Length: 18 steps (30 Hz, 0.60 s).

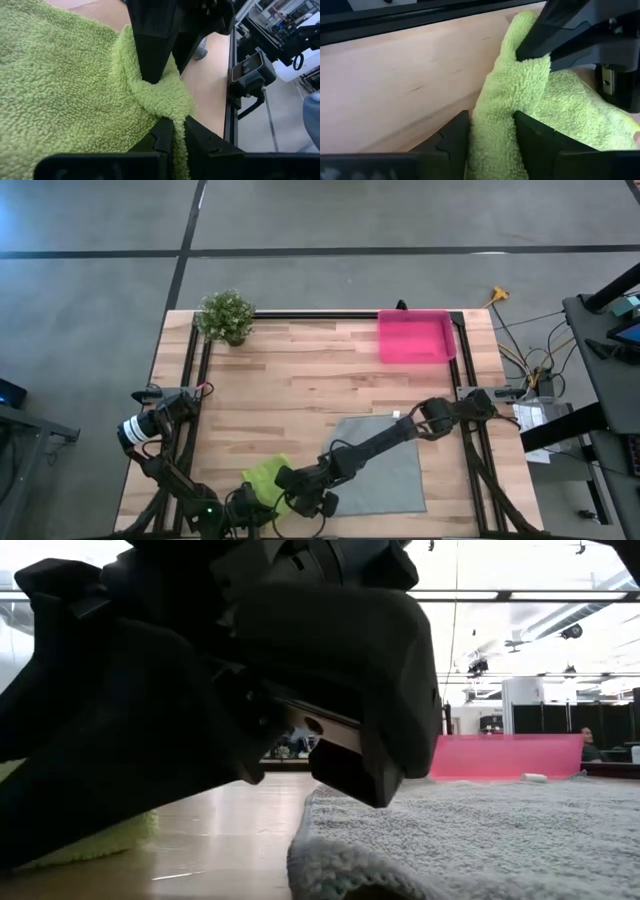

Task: Roll microfiber towels into tight, uniform cylinder then place into a basket
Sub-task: Roll the green microfiber cloth

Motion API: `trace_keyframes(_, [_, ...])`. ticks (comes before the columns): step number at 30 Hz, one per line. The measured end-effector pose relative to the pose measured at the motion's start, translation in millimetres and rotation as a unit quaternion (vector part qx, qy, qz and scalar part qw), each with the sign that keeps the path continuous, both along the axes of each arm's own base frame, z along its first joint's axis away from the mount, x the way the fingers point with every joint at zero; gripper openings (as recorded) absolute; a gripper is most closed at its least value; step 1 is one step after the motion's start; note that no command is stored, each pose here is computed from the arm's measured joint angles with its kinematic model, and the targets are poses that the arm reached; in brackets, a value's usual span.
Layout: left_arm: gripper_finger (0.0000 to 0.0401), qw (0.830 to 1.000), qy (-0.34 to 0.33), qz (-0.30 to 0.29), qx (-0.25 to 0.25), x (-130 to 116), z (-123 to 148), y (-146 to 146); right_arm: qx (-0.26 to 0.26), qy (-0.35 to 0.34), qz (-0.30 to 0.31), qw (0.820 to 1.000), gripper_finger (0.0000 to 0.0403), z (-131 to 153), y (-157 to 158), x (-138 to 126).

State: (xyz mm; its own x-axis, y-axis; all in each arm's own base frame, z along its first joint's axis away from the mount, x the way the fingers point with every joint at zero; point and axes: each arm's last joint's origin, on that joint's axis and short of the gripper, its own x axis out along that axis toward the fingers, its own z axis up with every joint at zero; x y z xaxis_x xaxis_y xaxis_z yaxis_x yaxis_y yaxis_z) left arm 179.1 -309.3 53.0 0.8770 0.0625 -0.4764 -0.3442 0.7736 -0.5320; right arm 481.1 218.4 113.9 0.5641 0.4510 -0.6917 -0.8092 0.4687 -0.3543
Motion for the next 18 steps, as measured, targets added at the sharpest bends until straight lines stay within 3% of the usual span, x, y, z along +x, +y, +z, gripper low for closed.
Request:
trace_keyframes(6, [0.0008, 0.999, 0.008, -0.036, 0.024, 2, 5, -5, 0.019, 0.010, -0.012, 1.000, 0.0084, 0, -2, 1])
trace_keyframes(10, [0.0008, 0.996, -0.003, -0.065, 0.059, 4, 16, -8, 0.090, 0.060, -0.017, 0.994, 0.0022, -1, -14, 5])
trace_keyframes(14, [0.0016, 0.989, -0.001, -0.096, 0.114, 5, 22, -7, 0.182, 0.140, -0.058, 0.972, 0.0016, -2, -35, 11])
trace_keyframes(18, [0.0060, 0.981, 0.001, -0.111, 0.156, 6, 24, -5, 0.237, 0.201, -0.114, 0.944, 0.0015, -7, -55, 14])
